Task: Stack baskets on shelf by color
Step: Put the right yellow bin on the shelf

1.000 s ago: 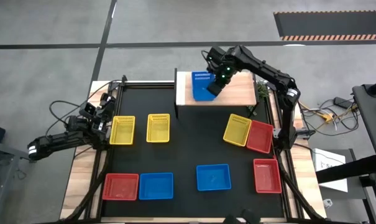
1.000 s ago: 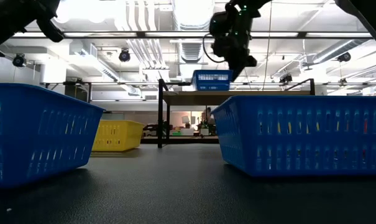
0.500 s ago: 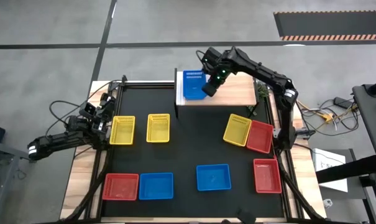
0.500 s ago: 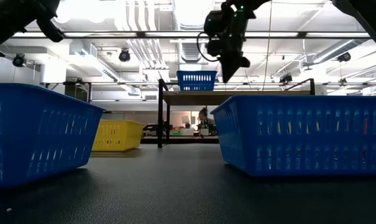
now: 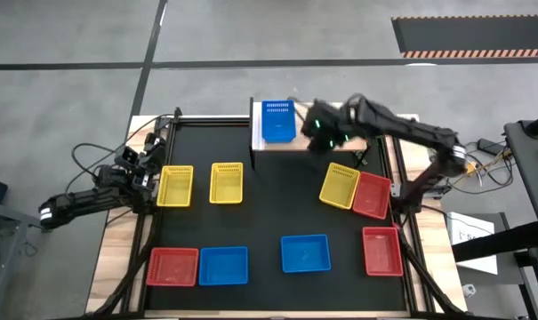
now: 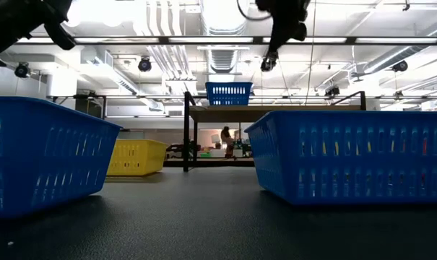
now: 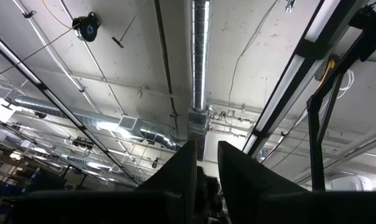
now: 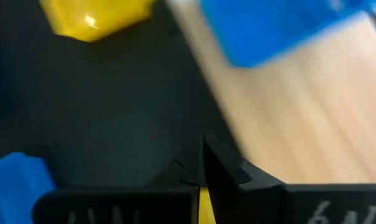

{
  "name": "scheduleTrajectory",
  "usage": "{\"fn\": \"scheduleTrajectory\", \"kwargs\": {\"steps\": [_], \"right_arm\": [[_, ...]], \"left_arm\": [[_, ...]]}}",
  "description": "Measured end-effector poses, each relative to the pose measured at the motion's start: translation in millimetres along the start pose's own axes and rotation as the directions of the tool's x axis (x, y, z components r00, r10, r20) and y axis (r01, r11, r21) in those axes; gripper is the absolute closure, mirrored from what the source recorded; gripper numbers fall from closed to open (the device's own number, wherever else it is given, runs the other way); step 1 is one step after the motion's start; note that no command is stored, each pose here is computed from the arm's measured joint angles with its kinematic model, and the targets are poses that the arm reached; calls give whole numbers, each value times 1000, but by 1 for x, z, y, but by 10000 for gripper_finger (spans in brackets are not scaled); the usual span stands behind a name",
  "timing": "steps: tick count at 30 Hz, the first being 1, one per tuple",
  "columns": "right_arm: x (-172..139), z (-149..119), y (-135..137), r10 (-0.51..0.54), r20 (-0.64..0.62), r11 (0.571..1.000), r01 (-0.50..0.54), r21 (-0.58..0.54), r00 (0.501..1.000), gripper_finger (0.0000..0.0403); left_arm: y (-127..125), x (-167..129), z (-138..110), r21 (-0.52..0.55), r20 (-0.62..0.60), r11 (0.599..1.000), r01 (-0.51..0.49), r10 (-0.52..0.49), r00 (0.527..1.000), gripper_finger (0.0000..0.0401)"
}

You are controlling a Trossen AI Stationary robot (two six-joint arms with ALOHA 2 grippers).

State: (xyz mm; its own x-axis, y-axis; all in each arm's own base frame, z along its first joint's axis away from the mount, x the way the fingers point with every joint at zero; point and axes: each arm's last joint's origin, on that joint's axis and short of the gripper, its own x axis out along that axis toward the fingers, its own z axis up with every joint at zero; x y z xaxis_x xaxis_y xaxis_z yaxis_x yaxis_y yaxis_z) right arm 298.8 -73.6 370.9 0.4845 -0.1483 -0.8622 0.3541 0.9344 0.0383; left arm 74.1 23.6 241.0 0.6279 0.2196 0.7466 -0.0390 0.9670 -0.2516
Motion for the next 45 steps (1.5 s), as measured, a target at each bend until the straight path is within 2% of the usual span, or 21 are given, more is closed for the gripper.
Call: {"fn": "scheduleTrajectory", "kwargs": {"steps": [4,7,11,14,19,23,26,29,32,36,39,45], "right_arm": [[12,-32,43,104,133,991,-92,-93,986,394],[25,-59,69,141,241,982,-105,-155,960,394],[48,-93,93,181,336,966,-102,-239,924,394],[65,-114,103,213,352,953,-115,-280,911,394],[81,-133,107,217,303,956,-138,-260,928,394],[83,-142,109,249,250,948,-182,-262,936,388],[82,-146,109,251,186,943,-197,-267,950,369],[80,-150,105,198,96,960,-174,-218,975,339],[81,-159,98,84,-30,974,-89,-207,996,304],[83,-171,91,-16,-161,969,-25,-246,987,265],[86,-178,88,-51,-211,960,-10,-280,976,244],[93,-185,82,-119,-201,953,55,-299,972,232]], "left_arm": [[1,1,-3,0,-18,1000,-7,7,1000,351],[1,1,-4,0,-25,1000,-10,10,1000,351],[2,2,-5,1,-37,1000,-15,15,999,351],[2,3,-7,1,-48,1000,-19,19,999,351],[4,3,-11,-11,-75,1000,-29,28,997,351],[5,4,-19,-70,-150,997,-13,2,989,351],[7,5,-26,-130,-201,991,-24,-3,980,351],[9,6,-30,-155,-226,987,-43,7,974,351],[10,8,-34,-154,-252,986,-57,17,968,351],[11,9,-36,-153,-248,987,-57,18,969,351],[11,10,-36,-154,-238,987,-52,14,971,351],[11,10,-35,-154,-231,987,-49,12,973,351]]}}
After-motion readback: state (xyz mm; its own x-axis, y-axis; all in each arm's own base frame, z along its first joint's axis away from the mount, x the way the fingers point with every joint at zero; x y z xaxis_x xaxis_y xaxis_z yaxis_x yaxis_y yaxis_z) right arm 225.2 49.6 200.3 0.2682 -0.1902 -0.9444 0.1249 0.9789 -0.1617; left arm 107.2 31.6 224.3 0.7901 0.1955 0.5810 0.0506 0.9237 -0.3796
